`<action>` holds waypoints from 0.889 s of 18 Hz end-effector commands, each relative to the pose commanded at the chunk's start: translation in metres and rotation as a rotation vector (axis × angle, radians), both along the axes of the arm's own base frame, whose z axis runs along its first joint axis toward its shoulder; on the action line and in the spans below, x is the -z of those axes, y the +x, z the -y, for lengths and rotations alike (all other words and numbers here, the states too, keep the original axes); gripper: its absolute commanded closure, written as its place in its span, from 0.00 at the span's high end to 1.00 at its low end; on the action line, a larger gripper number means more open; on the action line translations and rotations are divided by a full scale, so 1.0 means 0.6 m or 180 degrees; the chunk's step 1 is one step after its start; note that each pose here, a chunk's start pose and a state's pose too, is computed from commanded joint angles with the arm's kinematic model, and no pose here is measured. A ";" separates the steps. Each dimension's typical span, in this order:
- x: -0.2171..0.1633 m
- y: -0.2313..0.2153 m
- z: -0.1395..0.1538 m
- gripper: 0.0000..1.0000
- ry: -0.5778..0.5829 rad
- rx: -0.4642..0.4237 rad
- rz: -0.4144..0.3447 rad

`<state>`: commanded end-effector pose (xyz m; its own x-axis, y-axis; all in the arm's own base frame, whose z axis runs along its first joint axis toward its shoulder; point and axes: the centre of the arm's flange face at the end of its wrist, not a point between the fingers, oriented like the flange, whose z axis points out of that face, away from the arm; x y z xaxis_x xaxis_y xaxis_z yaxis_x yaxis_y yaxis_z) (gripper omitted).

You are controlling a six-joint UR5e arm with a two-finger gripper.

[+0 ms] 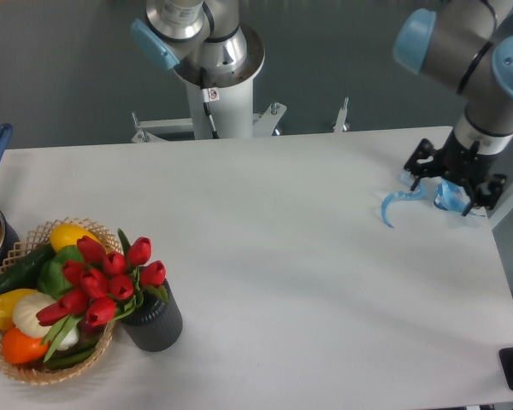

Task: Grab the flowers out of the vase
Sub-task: 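Move the open gripper from the blue ribbon toward the red tulips in the black vase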

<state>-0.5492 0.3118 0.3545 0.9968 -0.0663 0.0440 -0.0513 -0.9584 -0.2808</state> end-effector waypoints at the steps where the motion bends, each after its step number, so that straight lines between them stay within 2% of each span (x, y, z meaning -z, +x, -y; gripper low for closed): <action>1: 0.006 0.017 -0.004 1.00 0.0140 0.0001 0.0083; 8: 0.002 0.194 -0.059 1.00 0.1385 0.0114 0.0518; 10: -0.005 0.248 -0.089 1.00 0.1598 0.0242 0.0634; 12: -0.008 0.291 -0.140 1.00 0.1779 0.0443 0.0774; 16: 0.005 0.338 -0.212 1.00 0.2084 0.0719 0.0970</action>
